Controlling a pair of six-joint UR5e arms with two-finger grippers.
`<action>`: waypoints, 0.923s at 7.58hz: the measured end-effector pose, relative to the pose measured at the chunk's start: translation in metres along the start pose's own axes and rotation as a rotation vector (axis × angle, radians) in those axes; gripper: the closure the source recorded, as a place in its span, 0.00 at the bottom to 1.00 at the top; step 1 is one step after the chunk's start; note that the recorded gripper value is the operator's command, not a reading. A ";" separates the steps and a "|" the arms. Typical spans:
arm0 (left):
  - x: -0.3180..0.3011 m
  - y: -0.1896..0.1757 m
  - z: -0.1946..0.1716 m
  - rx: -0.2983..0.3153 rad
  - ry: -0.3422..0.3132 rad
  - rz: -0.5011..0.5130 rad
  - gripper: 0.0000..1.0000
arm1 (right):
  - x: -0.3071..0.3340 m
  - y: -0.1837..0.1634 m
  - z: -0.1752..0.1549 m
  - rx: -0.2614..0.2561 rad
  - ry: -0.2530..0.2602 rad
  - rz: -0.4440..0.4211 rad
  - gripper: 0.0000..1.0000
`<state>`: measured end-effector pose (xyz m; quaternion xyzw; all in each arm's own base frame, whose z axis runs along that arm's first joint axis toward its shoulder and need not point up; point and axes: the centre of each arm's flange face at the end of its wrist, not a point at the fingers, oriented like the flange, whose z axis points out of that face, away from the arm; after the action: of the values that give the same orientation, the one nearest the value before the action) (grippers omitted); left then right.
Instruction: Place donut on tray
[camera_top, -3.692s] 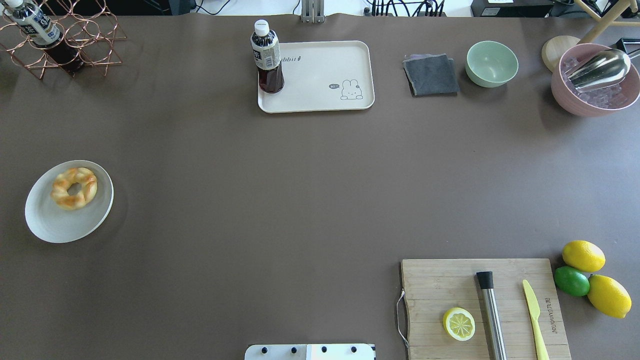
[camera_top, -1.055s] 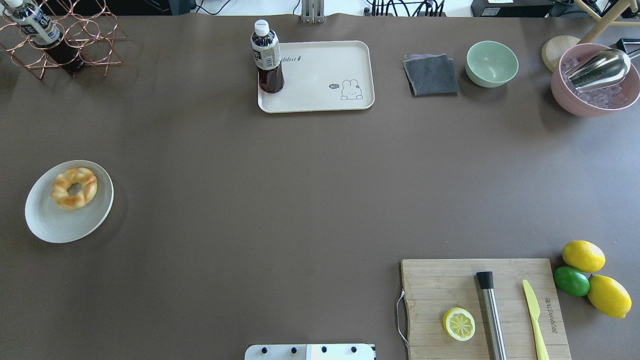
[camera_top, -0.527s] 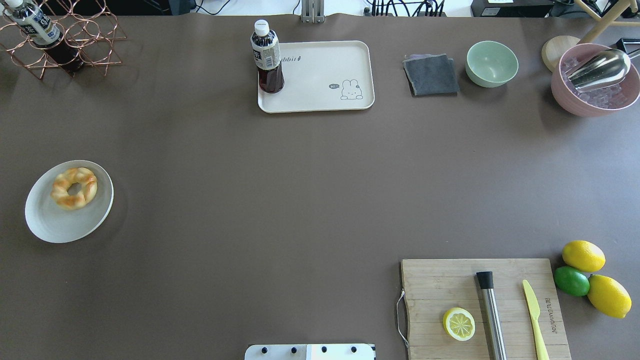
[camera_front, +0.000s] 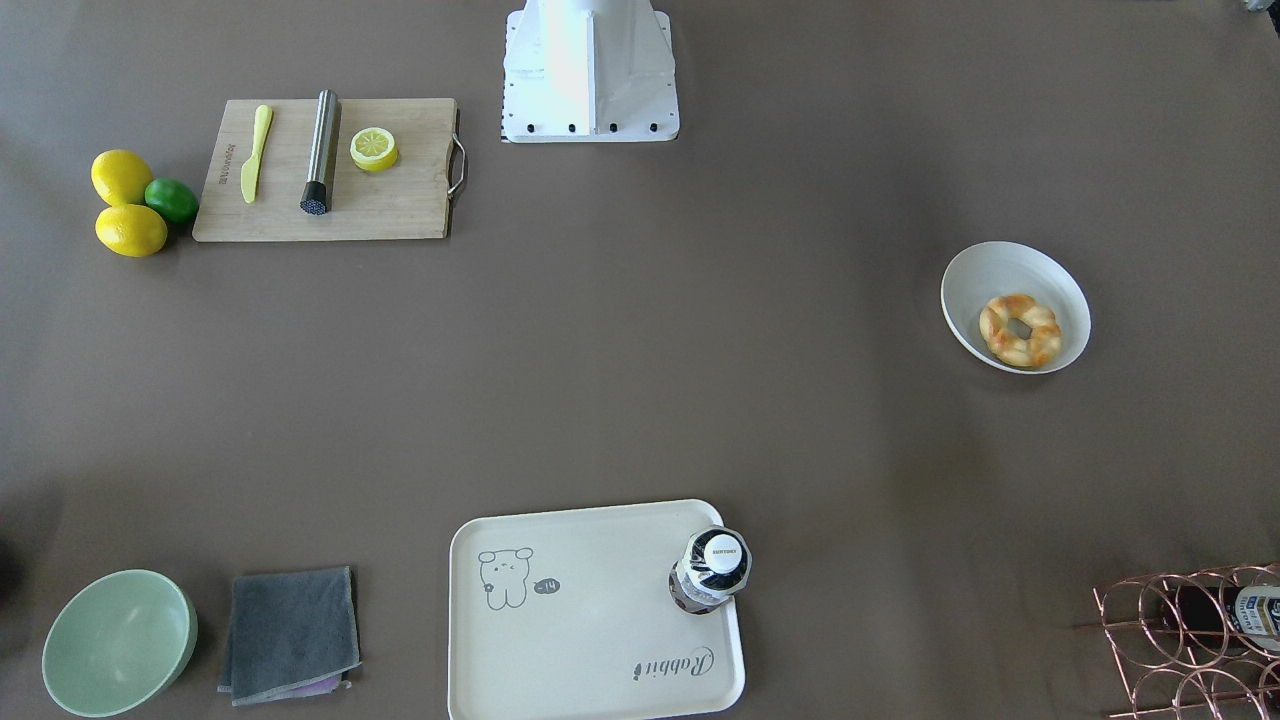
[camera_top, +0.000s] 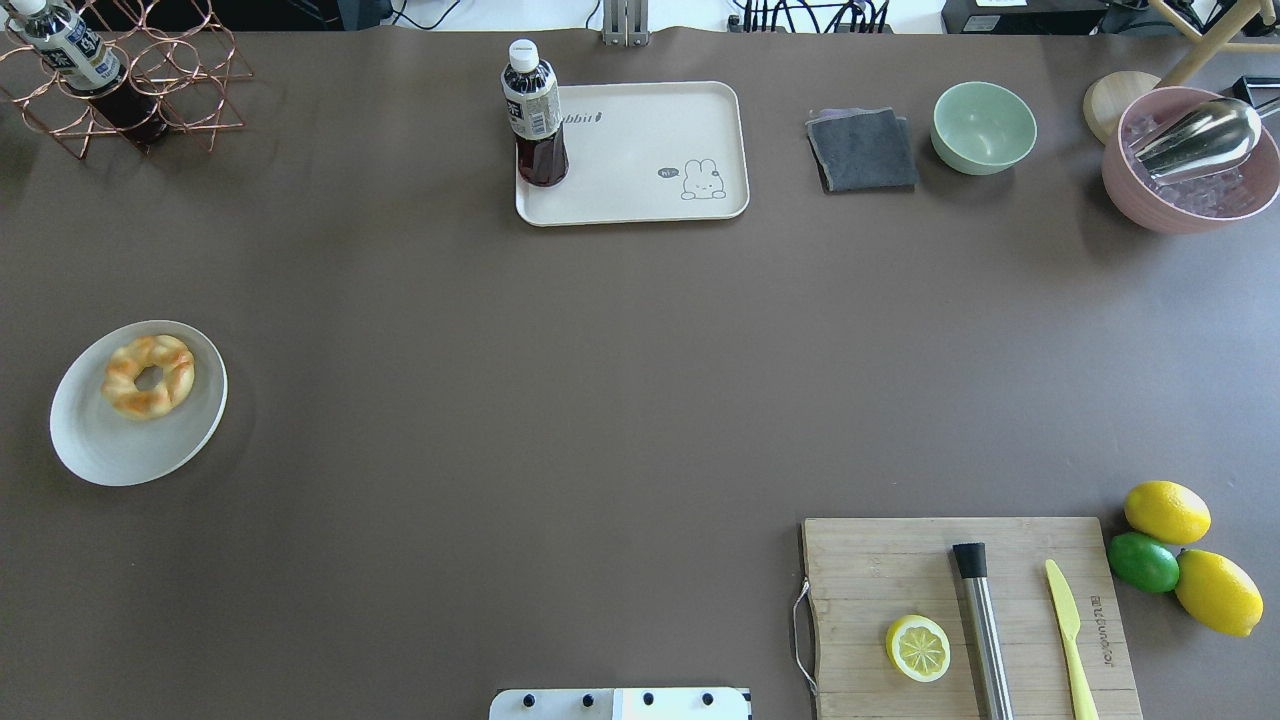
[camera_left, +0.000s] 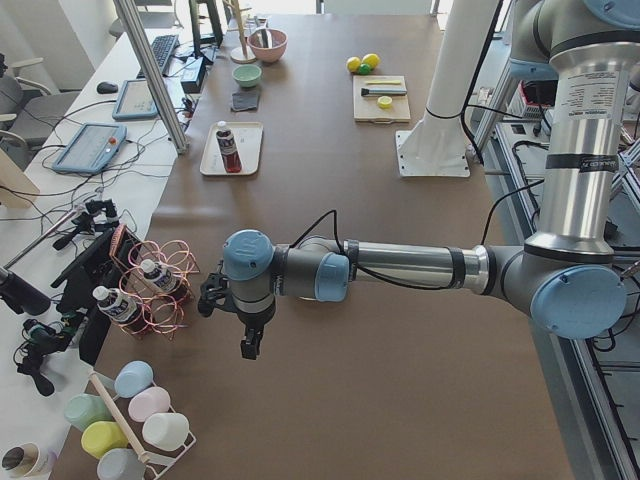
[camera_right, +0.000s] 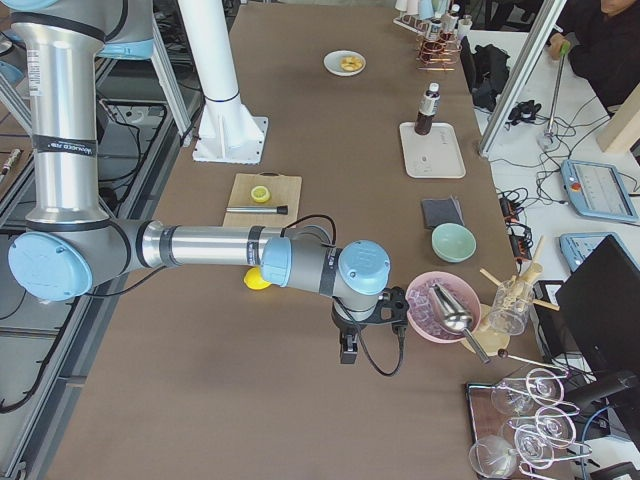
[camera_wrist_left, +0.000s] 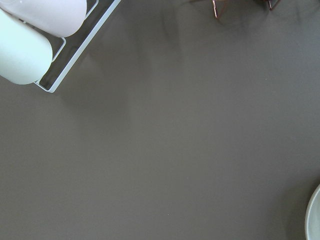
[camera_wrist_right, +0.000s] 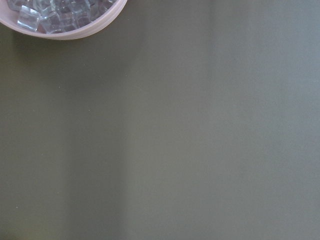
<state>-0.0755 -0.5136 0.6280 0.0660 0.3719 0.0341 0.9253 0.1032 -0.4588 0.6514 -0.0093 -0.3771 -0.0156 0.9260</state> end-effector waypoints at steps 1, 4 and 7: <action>0.011 -0.007 0.002 -0.002 0.015 0.011 0.02 | 0.000 0.000 0.000 0.001 0.000 -0.001 0.00; 0.074 -0.030 0.017 -0.024 0.089 -0.029 0.02 | -0.001 -0.001 -0.001 0.002 0.000 -0.002 0.00; 0.127 -0.030 0.055 -0.028 0.137 -0.028 0.02 | 0.001 -0.001 0.001 -0.001 0.000 0.006 0.00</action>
<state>0.0542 -0.5340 0.5760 0.0456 0.4350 0.0309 0.8987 0.1034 -0.4598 0.6524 -0.0109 -0.3769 -0.0132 0.9261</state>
